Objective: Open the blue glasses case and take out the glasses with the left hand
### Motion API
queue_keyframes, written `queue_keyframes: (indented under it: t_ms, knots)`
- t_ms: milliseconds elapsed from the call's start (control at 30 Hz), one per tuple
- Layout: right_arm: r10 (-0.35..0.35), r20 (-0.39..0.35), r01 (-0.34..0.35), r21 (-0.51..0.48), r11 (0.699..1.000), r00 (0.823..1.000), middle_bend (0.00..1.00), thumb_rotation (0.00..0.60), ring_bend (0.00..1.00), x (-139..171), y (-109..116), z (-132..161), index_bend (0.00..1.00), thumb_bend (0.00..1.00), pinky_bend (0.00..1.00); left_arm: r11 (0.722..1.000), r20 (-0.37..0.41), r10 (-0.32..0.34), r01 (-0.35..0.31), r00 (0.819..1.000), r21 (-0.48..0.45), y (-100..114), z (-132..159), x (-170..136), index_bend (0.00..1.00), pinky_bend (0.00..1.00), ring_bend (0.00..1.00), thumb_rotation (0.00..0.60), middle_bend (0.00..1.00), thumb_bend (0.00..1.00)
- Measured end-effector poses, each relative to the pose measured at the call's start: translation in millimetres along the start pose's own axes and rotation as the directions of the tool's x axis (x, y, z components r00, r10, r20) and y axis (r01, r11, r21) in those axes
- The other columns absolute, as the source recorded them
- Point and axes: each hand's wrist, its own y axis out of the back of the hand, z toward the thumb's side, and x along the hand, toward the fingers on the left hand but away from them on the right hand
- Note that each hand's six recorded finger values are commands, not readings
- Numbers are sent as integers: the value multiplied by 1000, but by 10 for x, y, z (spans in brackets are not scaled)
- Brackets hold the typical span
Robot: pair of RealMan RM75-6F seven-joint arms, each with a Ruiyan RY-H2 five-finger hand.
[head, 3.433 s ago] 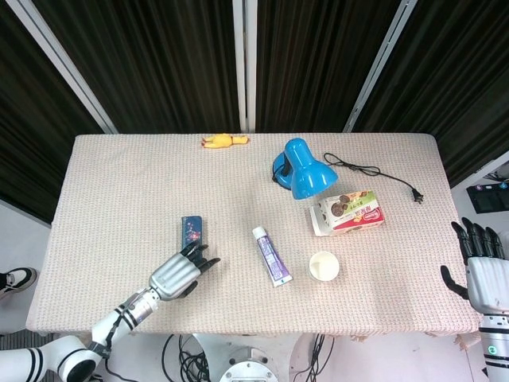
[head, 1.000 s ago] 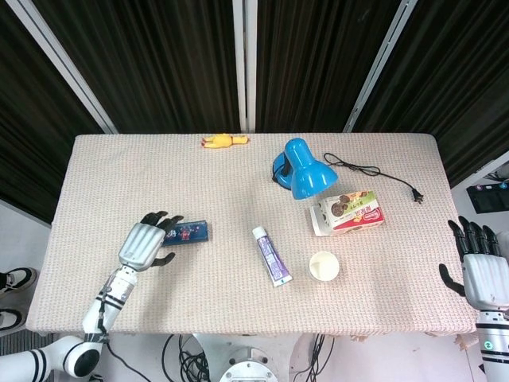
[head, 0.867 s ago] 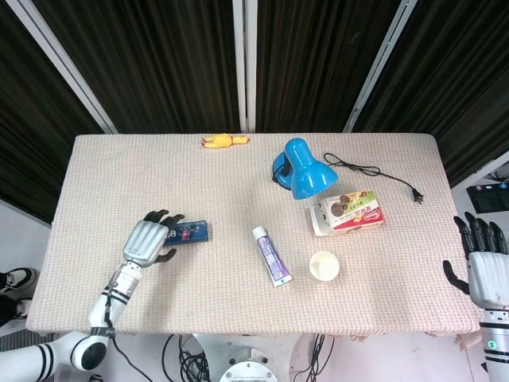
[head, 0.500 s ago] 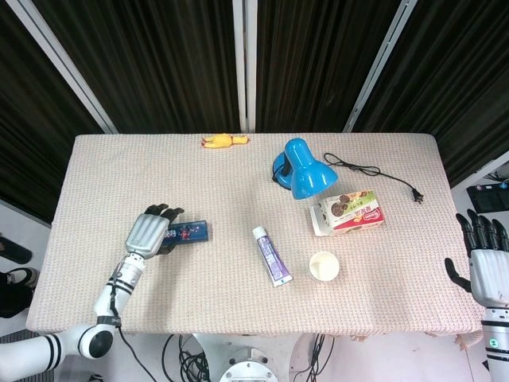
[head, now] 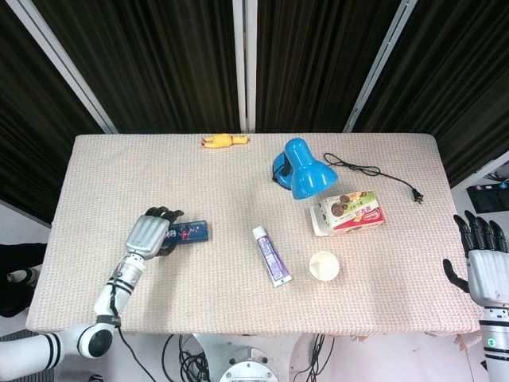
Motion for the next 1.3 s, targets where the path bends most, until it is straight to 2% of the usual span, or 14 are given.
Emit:
queue_keyframes:
  t_ms: [367, 733, 1067, 1300]
  knots:
    - [9, 2, -9, 1, 1000, 1000, 0, 600, 0, -14, -21, -6, 0, 305, 0, 1000, -9, -4, 4, 1000, 1, -9, -14, 25, 208, 204, 182, 600, 310, 313]
    - [23, 3, -23, 5, 1000, 1000, 0, 600, 0, -11, -42, -8, 0, 306, 0, 1000, -15, -8, 8, 1000, -1, -21, -47, 33, 216, 208, 196, 600, 377, 366]
    - [36, 2, -36, 8, 999, 999, 0, 600, 0, -16, -57, -9, 0, 307, 0, 1000, -25, -8, 7, 1000, -13, -18, -71, 57, 234, 234, 232, 600, 480, 403]
    - [34, 1, -34, 9, 999, 999, 0, 600, 0, -16, -55, -10, 0, 307, 0, 997, -25, -12, 11, 1000, -74, -3, -72, 71, 250, 250, 285, 600, 556, 453]
